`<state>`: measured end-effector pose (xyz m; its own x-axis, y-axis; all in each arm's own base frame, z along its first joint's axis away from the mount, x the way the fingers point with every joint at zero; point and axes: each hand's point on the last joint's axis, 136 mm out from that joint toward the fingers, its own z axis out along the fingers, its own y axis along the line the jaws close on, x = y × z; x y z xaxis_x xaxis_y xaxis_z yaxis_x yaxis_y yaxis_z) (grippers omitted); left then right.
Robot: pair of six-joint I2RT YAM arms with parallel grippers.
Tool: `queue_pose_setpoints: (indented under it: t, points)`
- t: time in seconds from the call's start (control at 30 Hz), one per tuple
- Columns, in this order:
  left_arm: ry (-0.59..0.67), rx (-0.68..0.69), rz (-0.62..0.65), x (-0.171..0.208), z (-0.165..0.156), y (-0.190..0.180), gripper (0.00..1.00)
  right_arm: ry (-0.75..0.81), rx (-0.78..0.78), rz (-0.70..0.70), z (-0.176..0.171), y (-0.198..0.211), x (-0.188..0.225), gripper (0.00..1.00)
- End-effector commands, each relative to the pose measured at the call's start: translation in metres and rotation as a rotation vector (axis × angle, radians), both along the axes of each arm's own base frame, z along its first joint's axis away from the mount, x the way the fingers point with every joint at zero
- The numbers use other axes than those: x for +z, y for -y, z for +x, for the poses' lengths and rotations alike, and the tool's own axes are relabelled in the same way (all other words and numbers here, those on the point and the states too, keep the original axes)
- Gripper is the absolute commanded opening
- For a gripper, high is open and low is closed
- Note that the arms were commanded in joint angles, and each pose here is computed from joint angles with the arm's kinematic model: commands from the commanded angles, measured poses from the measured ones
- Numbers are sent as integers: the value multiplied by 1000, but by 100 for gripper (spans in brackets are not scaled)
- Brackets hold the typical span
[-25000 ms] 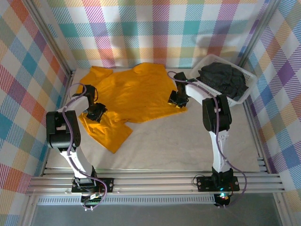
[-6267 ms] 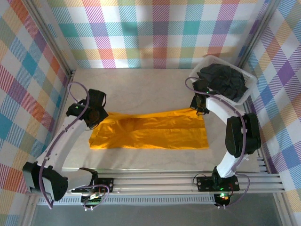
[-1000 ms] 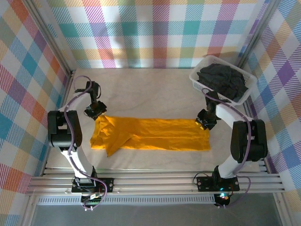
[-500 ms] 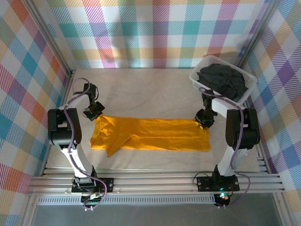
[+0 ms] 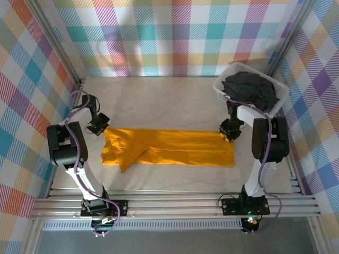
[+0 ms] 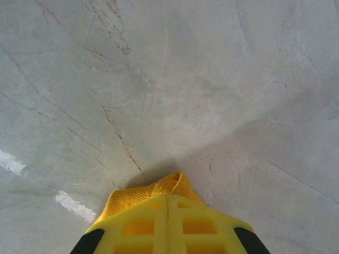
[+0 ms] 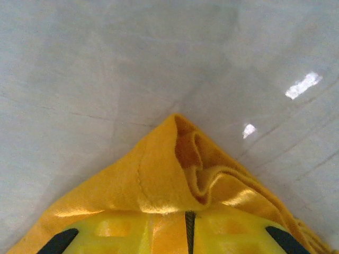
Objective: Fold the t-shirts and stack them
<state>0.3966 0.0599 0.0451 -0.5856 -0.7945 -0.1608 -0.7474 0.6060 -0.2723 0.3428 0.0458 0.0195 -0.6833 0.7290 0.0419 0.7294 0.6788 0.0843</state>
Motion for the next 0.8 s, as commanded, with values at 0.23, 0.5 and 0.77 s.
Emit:
queue_pose_setpoints:
  t: [0.23, 0.5, 0.77]
  points:
    - [61, -43, 169, 79, -49, 22, 50, 262, 234, 9, 24, -23, 89, 52]
    - [142, -453, -51, 45, -72, 157, 52, 428, 460, 207, -1, -99, 128, 63]
    - [124, -678, -147, 9, -77, 188, 53, 465, 512, 265, -15, -122, 142, 64]
